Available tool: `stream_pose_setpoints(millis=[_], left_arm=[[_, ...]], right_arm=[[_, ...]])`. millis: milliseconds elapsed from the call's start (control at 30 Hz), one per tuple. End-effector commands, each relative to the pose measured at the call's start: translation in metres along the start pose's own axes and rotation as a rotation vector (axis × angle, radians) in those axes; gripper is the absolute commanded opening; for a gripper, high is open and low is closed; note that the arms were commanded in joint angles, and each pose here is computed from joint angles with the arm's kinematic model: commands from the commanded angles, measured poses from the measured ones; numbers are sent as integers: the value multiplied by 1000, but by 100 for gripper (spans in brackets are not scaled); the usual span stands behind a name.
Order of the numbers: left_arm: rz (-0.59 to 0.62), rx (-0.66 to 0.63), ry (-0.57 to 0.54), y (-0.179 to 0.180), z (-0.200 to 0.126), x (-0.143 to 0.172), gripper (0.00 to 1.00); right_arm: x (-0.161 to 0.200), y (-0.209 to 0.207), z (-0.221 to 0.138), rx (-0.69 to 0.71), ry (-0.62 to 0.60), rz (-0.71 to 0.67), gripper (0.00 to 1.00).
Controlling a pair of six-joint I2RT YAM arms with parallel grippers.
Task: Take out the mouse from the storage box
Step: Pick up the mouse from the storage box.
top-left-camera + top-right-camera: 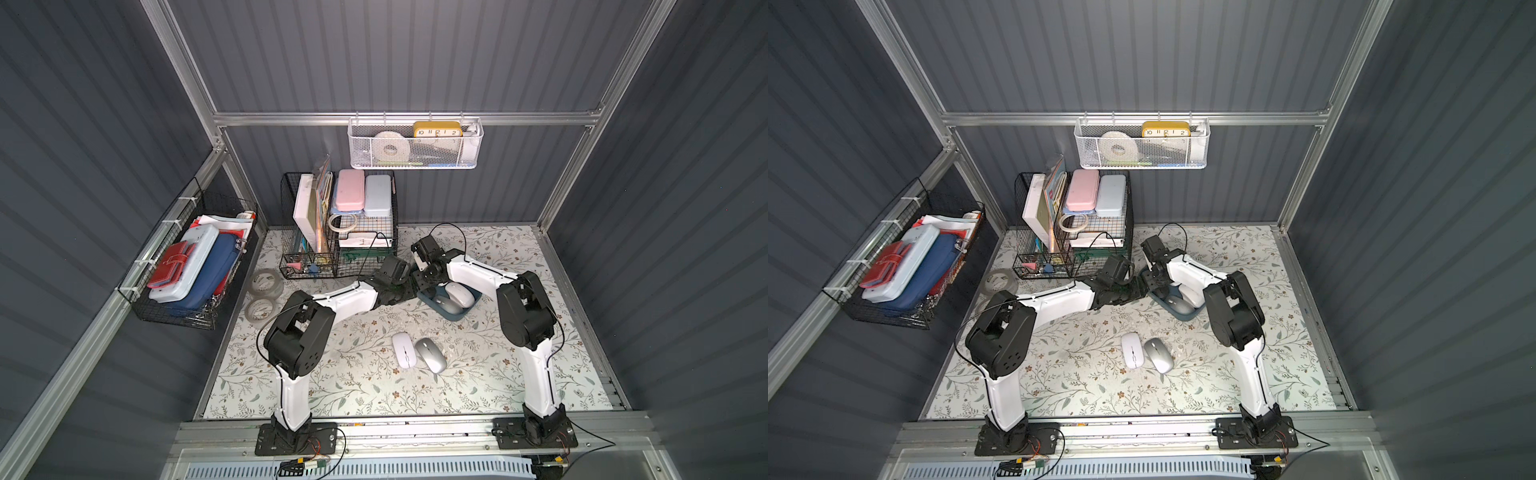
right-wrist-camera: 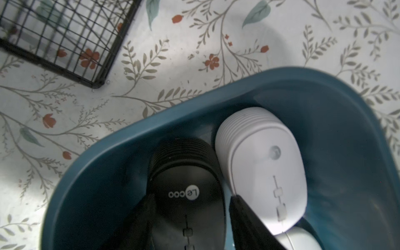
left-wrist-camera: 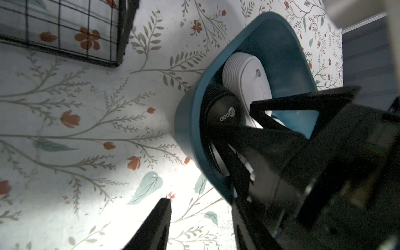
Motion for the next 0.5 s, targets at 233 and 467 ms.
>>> stream_pose_setpoints(millis=[233,467], left_arm=[[-9,2,-41,0,-14,-4,51],[-15,-4,-42,4,-13,-3,44]], right_arm=[[41,44,18,-232,105,122,61],[64,34,33,-140,203,87,63]])
Point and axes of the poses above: each gripper's point midway between its finger pads, its own z axis out along the fingers, its own y axis along the line the jaws close on, x = y × z, the point moved 2 cm from there along -z, back along the fingers, and after that the axes turned 15 degrees about -z, right-handed, at the moved point
